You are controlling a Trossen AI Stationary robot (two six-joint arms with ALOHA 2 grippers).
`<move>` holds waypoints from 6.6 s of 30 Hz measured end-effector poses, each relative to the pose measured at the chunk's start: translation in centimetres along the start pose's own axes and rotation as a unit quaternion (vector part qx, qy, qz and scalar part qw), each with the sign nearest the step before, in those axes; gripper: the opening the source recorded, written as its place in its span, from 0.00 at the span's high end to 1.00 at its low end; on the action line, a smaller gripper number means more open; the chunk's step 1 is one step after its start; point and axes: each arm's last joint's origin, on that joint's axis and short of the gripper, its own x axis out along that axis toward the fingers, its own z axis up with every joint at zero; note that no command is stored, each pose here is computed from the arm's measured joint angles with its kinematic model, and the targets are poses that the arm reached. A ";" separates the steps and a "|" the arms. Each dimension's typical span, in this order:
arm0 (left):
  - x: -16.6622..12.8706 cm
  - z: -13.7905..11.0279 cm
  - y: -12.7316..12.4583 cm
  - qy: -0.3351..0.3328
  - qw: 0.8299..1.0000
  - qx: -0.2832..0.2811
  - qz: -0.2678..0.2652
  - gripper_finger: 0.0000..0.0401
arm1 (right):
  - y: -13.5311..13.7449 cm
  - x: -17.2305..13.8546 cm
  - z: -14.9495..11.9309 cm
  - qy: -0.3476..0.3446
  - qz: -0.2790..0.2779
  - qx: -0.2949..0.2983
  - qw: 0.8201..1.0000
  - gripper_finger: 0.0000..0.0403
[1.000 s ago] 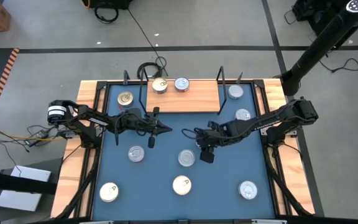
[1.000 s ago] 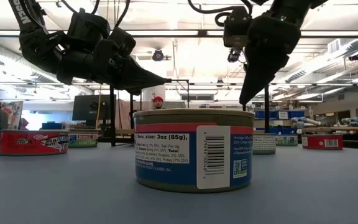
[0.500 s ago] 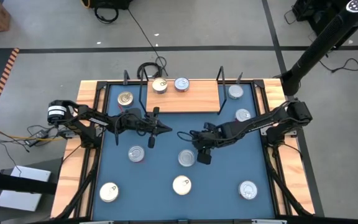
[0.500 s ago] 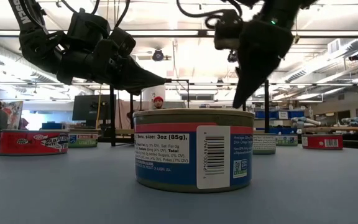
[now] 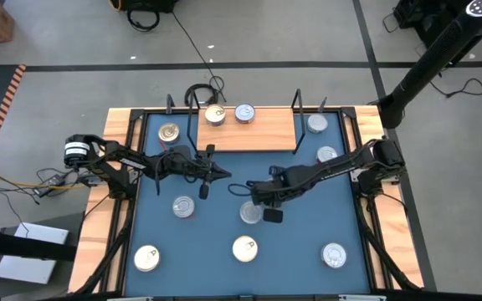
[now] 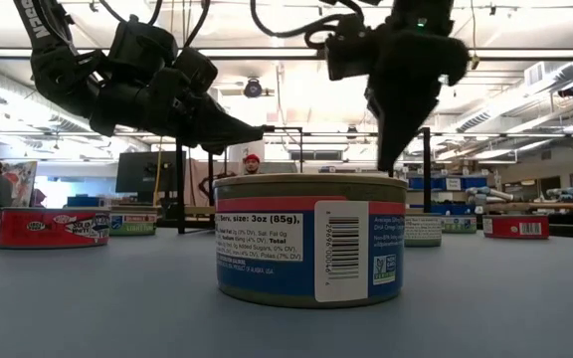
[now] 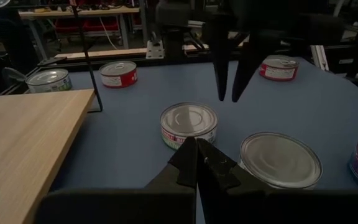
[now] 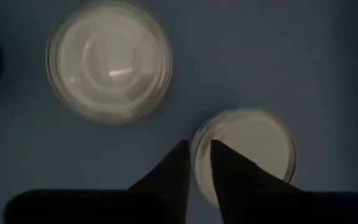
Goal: Stack canned seafood by type on shelf
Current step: Put the bottom right white tuna can on the shelf
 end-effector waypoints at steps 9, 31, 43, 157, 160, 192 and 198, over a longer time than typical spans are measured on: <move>0.0 0.0 0.0 0.000 1.000 0.000 0.000 0.99 | 1.0 -0.3 -1.2 0.039 -0.004 -0.017 0.999 0.98; 0.0 0.0 0.0 -0.002 1.000 -0.002 0.001 0.99 | 0.7 -0.1 -0.8 0.042 0.044 0.026 0.998 0.97; 0.0 0.1 0.0 -0.002 1.000 0.000 0.001 0.99 | 1.1 -0.2 -1.0 0.019 -0.014 -0.020 1.000 0.82; 0.0 0.0 0.0 0.001 1.000 0.000 0.001 0.99 | -0.2 1.0 -0.6 0.005 -0.012 0.068 0.998 0.68; 0.0 0.0 0.0 0.001 1.000 0.000 0.001 0.99 | 0.1 1.3 -0.9 -0.001 -0.012 0.071 0.997 0.66; 0.0 -0.1 0.0 0.003 1.000 0.000 0.001 0.99 | 0.2 3.8 -2.6 -0.007 -0.033 0.032 0.999 0.65; 0.0 -0.1 0.0 0.003 1.000 0.000 0.001 0.99 | 0.0 5.0 -3.6 -0.012 -0.041 0.027 0.999 0.67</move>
